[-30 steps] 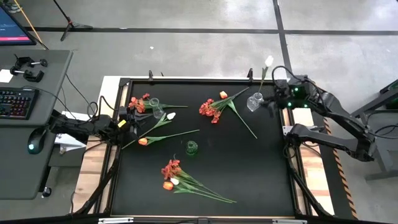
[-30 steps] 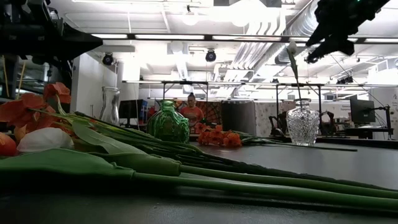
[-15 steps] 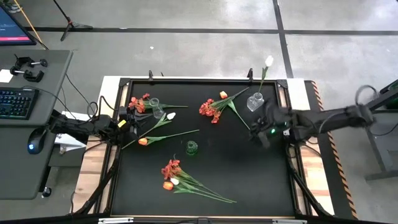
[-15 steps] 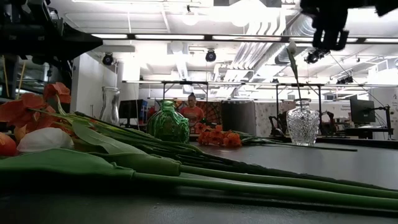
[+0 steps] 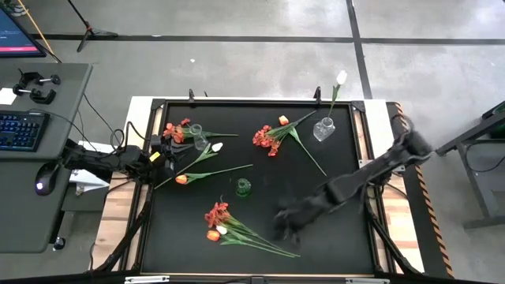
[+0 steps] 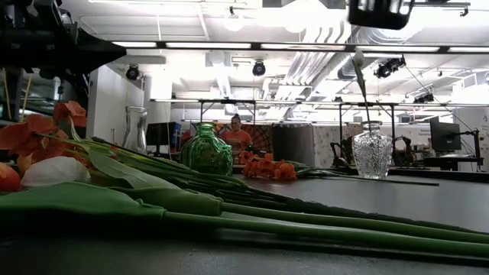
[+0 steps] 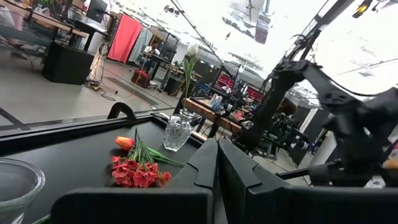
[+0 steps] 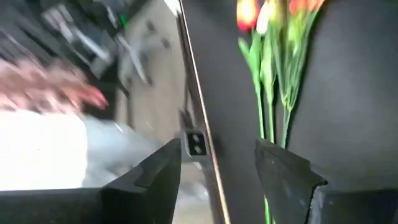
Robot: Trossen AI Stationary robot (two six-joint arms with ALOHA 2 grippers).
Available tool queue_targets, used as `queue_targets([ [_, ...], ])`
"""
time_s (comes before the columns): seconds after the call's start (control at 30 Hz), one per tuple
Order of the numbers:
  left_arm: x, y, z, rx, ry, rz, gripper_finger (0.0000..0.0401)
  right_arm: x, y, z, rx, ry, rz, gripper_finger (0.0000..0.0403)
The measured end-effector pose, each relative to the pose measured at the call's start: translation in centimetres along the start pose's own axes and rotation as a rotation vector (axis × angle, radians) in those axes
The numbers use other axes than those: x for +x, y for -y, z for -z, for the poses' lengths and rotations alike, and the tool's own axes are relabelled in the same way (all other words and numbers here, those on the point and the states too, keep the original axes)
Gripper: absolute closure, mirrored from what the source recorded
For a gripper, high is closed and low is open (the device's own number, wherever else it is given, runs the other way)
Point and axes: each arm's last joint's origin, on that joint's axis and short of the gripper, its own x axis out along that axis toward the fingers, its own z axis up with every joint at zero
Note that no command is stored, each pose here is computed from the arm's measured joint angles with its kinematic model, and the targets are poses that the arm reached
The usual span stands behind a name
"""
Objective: Sort flowers into vase by color
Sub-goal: Put the bottom white flower into the right transparent vase
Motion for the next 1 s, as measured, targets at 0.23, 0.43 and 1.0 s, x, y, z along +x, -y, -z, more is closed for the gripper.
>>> queue_targets([
  [0.23, 0.0, 0.0, 0.0, 0.000, 0.000, 0.000, 0.0401, 5.9, -2.2, -0.2, -0.216, -0.134, 0.081, 0.0210],
  [0.43, 0.0, 0.0, 0.0, 0.000, 0.000, 0.000, 0.0401, 10.2, -0.8, -0.1, -0.304, -0.194, 0.162, 0.0211],
  [1.0, 0.0, 0.0, 0.0, 0.000, 0.000, 0.000, 0.0401, 13.8, 1.0, 0.2, -0.332, -0.143, 0.312, 0.0300],
])
